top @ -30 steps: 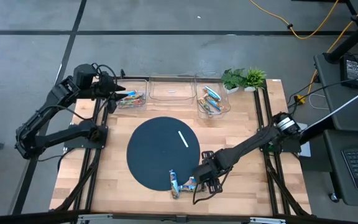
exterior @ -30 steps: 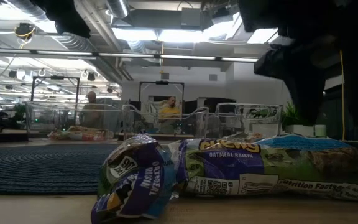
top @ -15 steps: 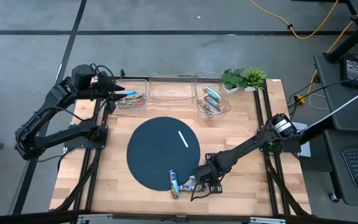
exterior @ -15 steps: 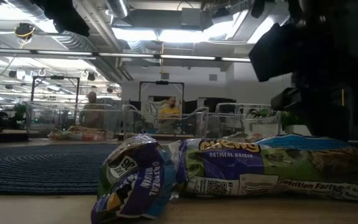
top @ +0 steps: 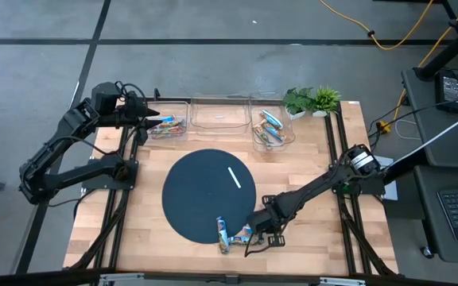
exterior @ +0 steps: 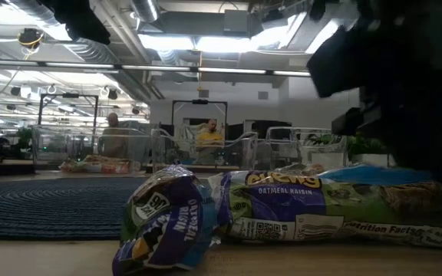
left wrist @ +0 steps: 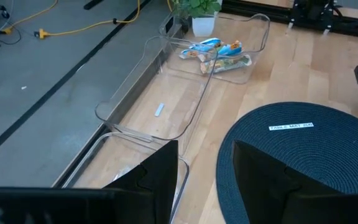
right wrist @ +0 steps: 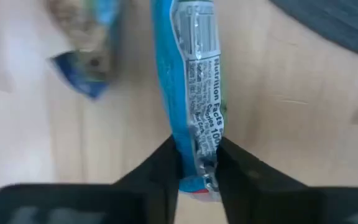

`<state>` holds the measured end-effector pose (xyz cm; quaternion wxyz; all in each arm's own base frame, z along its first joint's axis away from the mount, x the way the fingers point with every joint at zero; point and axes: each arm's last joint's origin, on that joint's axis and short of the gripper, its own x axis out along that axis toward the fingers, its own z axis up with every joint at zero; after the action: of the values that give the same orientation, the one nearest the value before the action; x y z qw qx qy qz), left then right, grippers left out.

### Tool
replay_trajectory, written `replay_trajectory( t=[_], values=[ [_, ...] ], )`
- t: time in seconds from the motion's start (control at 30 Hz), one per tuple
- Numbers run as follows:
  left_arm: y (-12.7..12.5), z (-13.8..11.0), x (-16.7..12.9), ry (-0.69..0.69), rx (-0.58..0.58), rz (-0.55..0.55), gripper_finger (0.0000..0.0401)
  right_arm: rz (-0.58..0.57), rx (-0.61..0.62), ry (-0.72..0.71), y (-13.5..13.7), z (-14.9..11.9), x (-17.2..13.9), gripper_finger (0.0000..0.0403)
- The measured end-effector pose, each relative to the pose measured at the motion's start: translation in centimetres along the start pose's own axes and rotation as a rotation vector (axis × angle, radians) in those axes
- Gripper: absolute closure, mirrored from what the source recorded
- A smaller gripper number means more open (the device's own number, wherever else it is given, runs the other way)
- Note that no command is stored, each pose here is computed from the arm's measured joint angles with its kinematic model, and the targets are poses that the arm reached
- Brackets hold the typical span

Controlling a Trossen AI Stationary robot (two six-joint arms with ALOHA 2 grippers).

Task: Pick and place Granola Bars by type
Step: Put the red chewy bar into the top left transparent bin

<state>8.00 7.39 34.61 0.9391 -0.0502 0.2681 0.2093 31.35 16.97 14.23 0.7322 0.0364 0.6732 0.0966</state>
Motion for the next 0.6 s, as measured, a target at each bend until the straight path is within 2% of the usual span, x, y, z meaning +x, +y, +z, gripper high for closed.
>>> replay_trajectory(
  t=[0.13,0.23,0.47,0.6],
  values=[
    [0.0,0.0,0.0,0.0,0.0,0.0,0.0258,0.013,-0.007,-0.049,0.2,-0.1,-1.9,0.0362],
    [0.0,0.0,0.0,0.0,0.0,0.0,0.0258,-0.053,0.011,-0.088,-0.2,-0.6,-4.0,0.0387],
    [0.0,0.0,0.0,-0.004,-0.013,0.001,0.0258,-0.31,0.129,-0.218,-2.7,-2.5,-10.0,0.0375],
    [-0.1,0.1,0.0,-0.012,-0.017,-0.028,0.0258,-0.402,0.205,-0.318,-4.7,-3.2,-13.1,0.0377]
  ],
)
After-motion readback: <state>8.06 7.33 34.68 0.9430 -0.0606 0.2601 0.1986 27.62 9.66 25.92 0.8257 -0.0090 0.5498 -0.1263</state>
